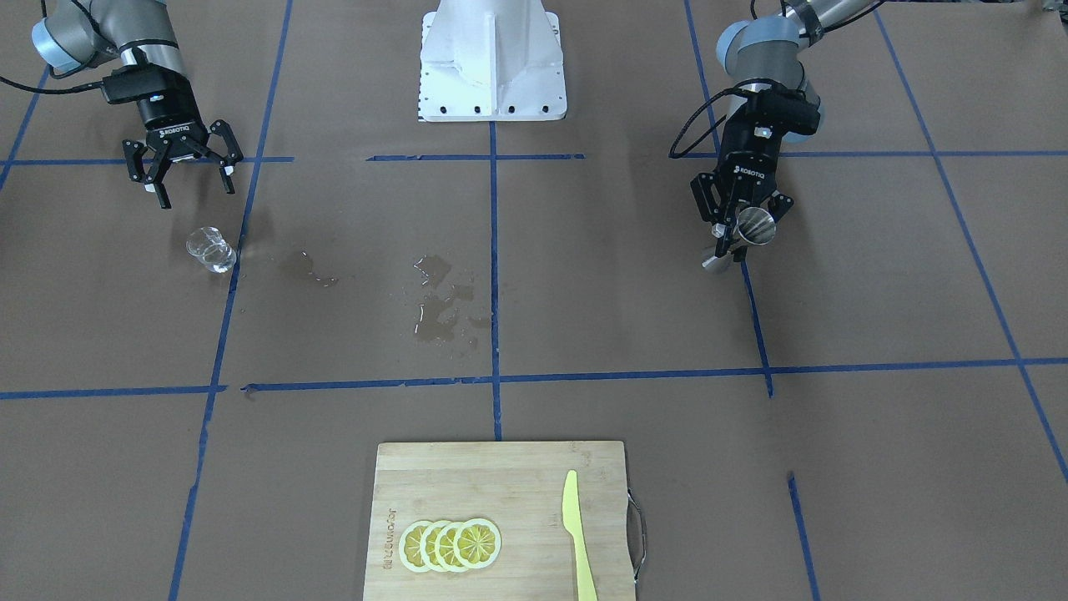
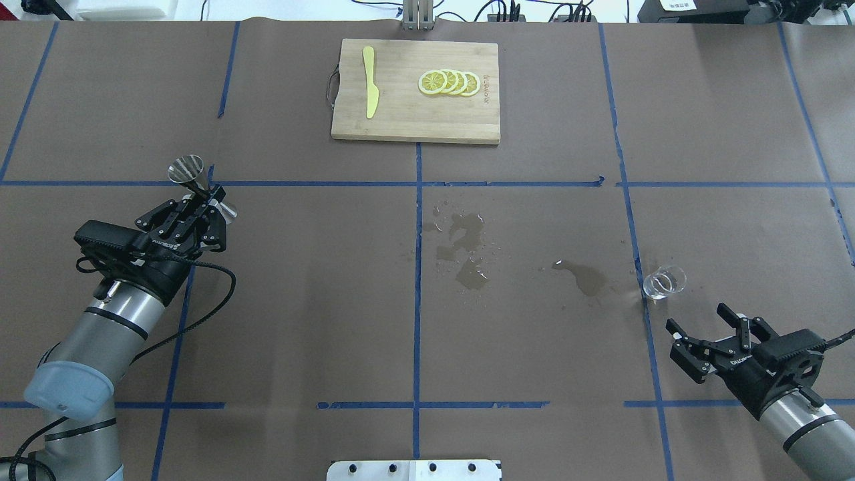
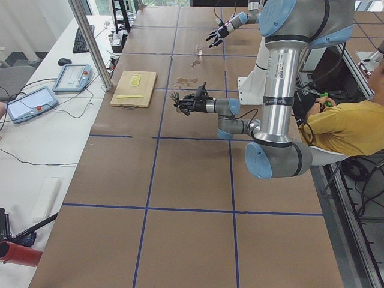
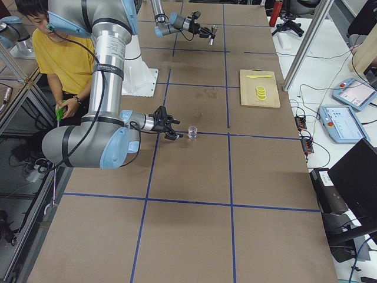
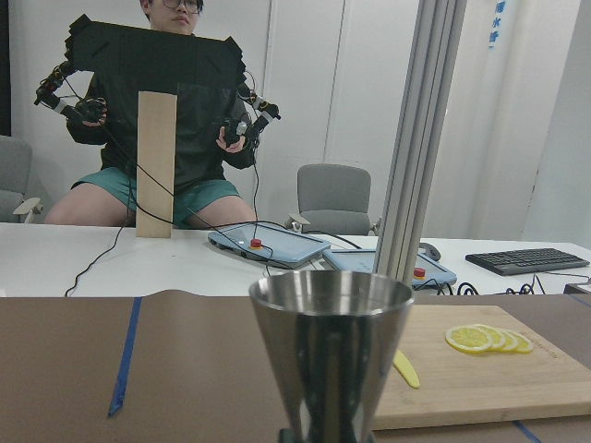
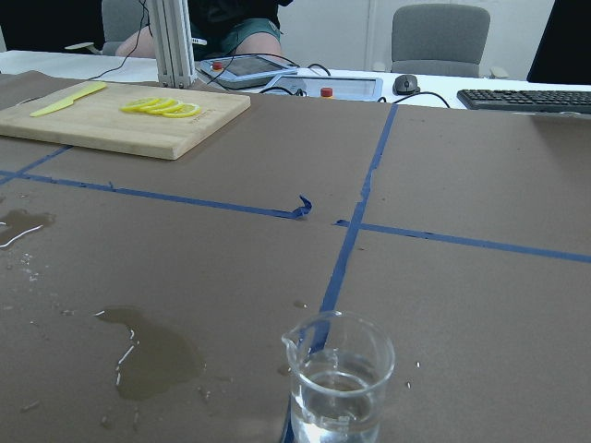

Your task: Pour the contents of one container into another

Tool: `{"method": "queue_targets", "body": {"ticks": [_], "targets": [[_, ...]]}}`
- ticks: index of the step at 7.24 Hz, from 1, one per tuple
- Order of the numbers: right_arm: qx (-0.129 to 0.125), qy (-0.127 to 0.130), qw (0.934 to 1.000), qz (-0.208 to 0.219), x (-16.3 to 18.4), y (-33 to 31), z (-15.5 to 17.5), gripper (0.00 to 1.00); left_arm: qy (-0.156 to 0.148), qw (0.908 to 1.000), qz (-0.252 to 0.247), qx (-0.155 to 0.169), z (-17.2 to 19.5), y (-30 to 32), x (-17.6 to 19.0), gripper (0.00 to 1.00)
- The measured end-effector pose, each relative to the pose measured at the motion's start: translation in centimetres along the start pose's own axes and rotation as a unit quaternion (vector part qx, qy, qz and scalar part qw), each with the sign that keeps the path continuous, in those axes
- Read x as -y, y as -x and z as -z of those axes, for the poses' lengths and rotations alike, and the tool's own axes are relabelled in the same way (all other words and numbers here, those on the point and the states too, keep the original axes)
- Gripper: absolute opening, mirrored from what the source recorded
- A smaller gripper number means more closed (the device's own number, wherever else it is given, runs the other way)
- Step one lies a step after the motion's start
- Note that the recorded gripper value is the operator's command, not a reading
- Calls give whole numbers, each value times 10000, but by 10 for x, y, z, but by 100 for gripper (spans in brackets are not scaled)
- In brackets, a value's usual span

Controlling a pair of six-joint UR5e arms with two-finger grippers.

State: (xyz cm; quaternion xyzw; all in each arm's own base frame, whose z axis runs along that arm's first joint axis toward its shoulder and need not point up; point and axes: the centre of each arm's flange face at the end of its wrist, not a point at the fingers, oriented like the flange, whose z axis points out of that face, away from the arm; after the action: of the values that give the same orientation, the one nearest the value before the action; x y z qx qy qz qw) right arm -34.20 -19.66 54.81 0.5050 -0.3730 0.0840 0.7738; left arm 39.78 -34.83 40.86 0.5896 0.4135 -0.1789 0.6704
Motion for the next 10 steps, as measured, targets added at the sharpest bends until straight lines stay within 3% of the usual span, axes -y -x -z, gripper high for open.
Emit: {"method": "queue_targets", "body": {"ticks": [4,6,10], "targets": [[-364,-292,9989,-107,-27,8,-35,98,6,10000,-10,5,0,1,0,0],[-542,-449,9973,-206,-23,2,-52,97,3,10000,-9,6,0,1,0,0],[-697,-611,9951,-351,-30,9,-79,97,-4,10000,0,3,0,0,0,0]]}}
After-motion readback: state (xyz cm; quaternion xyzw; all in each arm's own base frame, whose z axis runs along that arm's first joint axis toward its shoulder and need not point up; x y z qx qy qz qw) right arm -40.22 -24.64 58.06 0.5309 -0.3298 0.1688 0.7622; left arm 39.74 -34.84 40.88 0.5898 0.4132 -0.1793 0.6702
